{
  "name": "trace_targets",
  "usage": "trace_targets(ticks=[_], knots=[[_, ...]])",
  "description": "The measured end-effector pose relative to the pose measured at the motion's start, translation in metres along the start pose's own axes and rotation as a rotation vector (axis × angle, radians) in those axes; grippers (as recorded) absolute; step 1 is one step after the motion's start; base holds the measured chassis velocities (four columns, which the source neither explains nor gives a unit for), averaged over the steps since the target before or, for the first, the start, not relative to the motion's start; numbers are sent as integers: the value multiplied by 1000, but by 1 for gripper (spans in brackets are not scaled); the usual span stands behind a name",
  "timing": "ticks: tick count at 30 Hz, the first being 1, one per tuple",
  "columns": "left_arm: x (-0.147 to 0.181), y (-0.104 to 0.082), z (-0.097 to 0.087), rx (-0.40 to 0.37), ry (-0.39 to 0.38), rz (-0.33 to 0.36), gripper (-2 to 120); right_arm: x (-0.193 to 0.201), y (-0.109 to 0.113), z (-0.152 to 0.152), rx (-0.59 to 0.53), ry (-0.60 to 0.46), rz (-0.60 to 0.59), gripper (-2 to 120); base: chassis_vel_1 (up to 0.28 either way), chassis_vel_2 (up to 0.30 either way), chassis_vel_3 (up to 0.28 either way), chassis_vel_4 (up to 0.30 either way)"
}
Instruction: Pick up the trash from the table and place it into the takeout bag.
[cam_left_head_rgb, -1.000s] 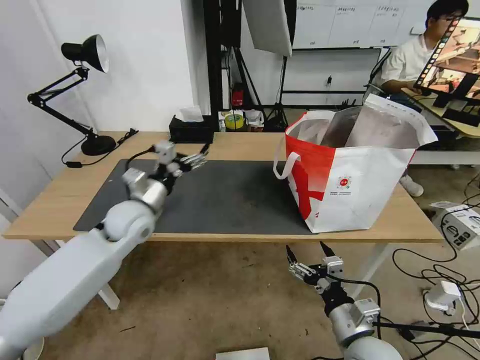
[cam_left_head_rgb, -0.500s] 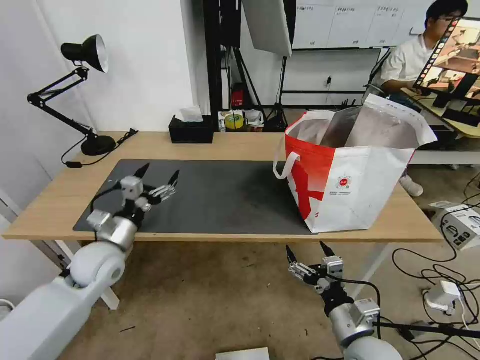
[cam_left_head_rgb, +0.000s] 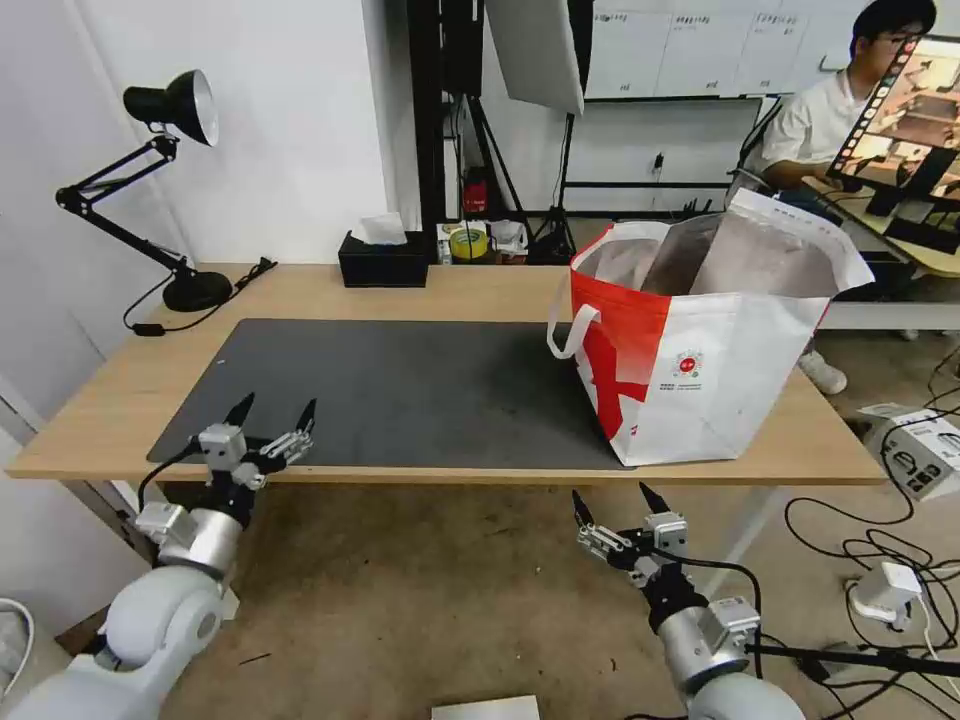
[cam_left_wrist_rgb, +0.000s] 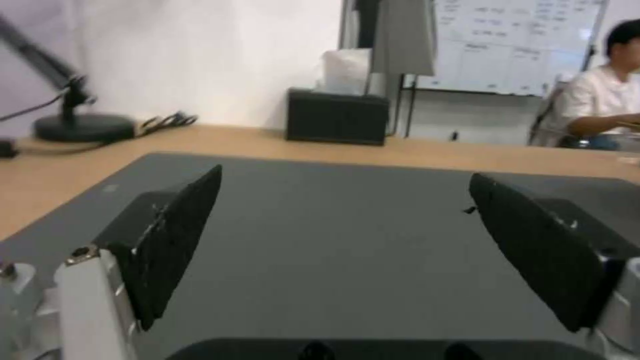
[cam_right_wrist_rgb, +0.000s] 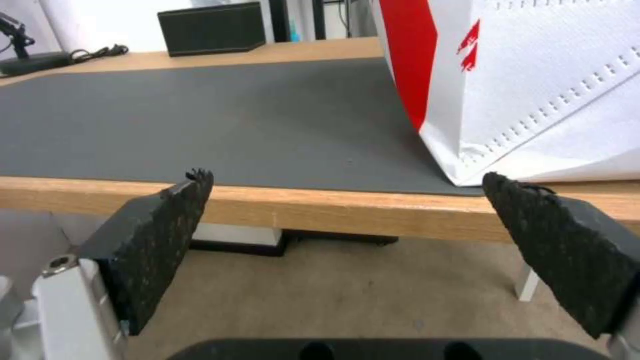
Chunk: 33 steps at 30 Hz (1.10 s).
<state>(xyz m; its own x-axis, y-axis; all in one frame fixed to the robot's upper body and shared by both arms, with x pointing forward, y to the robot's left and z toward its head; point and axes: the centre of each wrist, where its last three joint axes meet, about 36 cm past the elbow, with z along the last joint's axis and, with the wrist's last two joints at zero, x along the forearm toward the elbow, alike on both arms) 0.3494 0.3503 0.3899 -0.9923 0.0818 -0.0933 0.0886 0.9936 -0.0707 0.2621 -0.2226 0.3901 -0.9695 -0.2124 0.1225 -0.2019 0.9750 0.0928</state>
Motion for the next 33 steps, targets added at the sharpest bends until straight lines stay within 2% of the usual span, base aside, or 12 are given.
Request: trace_targets(ticks=[5,12,21,29,33], knots=[[11,2,5,-6,5,-51,100,0,0,0,0,0,0,100,0,0,0,0],[43,6,16,-21,37,-112,100,0,0,0,0,0,0,100,0,0,0,0],[61,8,20,-27,56,-129,100,0,0,0,0,0,0,100,0,0,0,0],[88,6,32,-7,101,-127,100,0,0,0,0,0,0,100,0,0,0,0],[91,5,34,-2,97,-129,100,0,0,0,0,0,0,100,0,0,0,0]])
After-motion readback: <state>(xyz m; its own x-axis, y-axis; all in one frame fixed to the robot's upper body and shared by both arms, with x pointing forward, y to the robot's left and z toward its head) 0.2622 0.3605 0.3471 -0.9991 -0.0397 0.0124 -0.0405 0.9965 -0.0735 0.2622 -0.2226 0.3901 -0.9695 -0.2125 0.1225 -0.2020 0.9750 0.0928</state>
